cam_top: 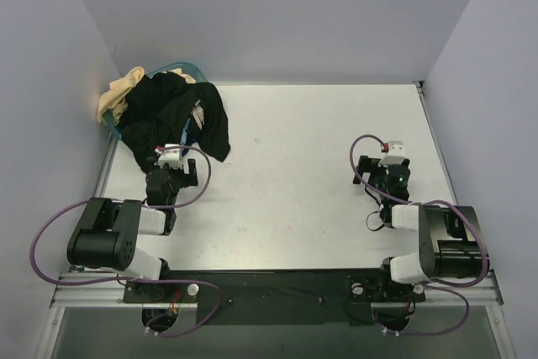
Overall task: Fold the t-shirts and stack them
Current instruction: Grab crumpled tshirt from bin with the left arm
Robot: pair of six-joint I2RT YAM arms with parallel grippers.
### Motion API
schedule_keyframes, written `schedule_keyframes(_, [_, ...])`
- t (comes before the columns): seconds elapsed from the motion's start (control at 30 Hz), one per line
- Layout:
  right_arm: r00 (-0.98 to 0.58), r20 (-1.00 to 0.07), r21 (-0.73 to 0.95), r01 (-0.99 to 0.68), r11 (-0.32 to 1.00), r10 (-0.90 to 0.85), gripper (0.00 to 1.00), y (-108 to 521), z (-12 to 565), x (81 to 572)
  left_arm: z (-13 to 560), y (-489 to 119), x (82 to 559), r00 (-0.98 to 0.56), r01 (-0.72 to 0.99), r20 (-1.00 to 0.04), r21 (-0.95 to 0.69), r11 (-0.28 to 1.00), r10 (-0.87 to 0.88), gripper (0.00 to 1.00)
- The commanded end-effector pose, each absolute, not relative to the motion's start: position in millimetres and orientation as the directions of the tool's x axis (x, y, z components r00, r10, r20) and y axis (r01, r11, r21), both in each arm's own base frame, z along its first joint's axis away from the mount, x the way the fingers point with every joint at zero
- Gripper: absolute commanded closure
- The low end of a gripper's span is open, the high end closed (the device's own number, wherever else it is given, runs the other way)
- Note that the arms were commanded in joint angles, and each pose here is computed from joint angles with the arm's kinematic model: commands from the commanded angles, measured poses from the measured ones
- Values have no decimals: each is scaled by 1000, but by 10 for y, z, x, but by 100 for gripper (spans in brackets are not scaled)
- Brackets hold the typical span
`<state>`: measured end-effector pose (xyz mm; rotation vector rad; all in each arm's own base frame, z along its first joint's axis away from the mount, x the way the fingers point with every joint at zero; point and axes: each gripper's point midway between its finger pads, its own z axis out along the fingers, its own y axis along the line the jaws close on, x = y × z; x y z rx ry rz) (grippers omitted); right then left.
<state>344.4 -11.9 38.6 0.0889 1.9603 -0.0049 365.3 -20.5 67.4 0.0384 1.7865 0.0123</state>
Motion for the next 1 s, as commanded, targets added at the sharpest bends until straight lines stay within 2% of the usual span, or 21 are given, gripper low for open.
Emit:
schedule_keyframes(0.0, [-327, -943, 53, 8, 999, 53, 0, -60, 763, 3612, 920, -247, 3771, -129, 32, -991, 23, 999, 27, 4])
schedule_keyframes(0.03, [-383, -922, 59, -6, 998, 52, 0, -33, 778, 3622, 914, -246, 3766, -130, 32, -991, 24, 999, 28, 4])
schedule_keyframes(0.17, [-264, -956, 148, -68, 987, 125, 0, 97, 1494, 3758, 1072, -287, 3717, -87, 64, -996, 31, 997, 36, 4])
schedule_keyframes(0.2, [-246, -956, 182, -75, 980, 159, 0, 126, 1610, 3778, 1259, -331, 3695, -52, 95, -998, 35, 995, 40, 4])
schedule_keyframes(0.23, [-216, -962, 198, -127, 972, 167, 0, 217, 1873, 3822, 1261, -391, 3673, -100, 136, -993, 45, 990, 58, 4])
schedule_keyframes(0.27, [-223, -956, 225, -155, 962, 188, 0, 286, 1967, 3825, 1506, -447, 3652, -54, 171, -996, 55, 984, 65, 4])
schedule_keyframes(0.3, [-222, -955, 240, -200, 950, 195, 0, 377, 2193, 3864, 1604, -512, 3653, -91, 212, -993, 59, 976, 80, 4])
schedule_keyframes(0.33, [-228, -950, 264, -209, 942, 215, 0, 415, 2315, 3884, 1836, -537, 3620, -60, 222, -995, 61, 973, 76, 4])
schedule_keyframes(0.4, [-250, -945, 273, -249, 929, 211, 0, 540, 2558, 3923, 2209, -584, 3623, -119, 240, -991, 26, 970, 56, 4])
schedule_keyframes(0.47, [-260, -955, 222, -310, 924, 142, 0, 793, 2724, 3952, 2498, -589, 3667, -187, 208, -982, -72, 975, -32, 3])
schedule_keyframes(0.53, [-254, -965, 159, -357, 920, 68, 0, 1015, 2953, 3970, 2640, -575, 3752, -274, 184, -961, -99, 978, -46, 3])
schedule_keyframes(0.6, [-263, -964, 140, -404, 904, 31, 0, 1220, 3028, 4003, 2694, -534, 3880, -349, 175, -936, -105, 979, -38, 3])
schedule_keyframes(0.7, [-305, -951, 174, -430, 886, 39, 0, 1420, 3003, 4079, 2710, -540, 3993, -408, 261, -913, -130, 957, -12, 3])
schedule_keyframes(0.73, [-319, -947, 178, -434, 883, 34, 0, 1470, 2959, 4096, 2760, -500, 4038, -413, 250, -911, -116, 961, -2, 5])
schedule_keyframes(0.77, [-327, -944, 182, -437, 881, 32, 0, 1509, 2928, 4102, 2781, -352, 4176, -423, 210, -906, -114, 971, -15, 16])
schedule_keyframes(0.8, [-348, -937, 184, -437, 881, 23, 0, 1550, 2847, 4109, 2701, -243, 4216, -449, 193, -893, -53, 980, 40, 21])
schedule_keyframes(0.87, [-377, -926, 192, -446, 874, 12, 0, 1633, 2762, 4088, 2618, -10, 4412, -494, 120, -867, 16, 993, 73, 22])
schedule_keyframes(0.97, [-401, -916, 190, -476, 859, -20, 0, 1777, 2646, 4037, 2455, 105, 4699, -572, 117, -811, 68, 991, 123, 21])
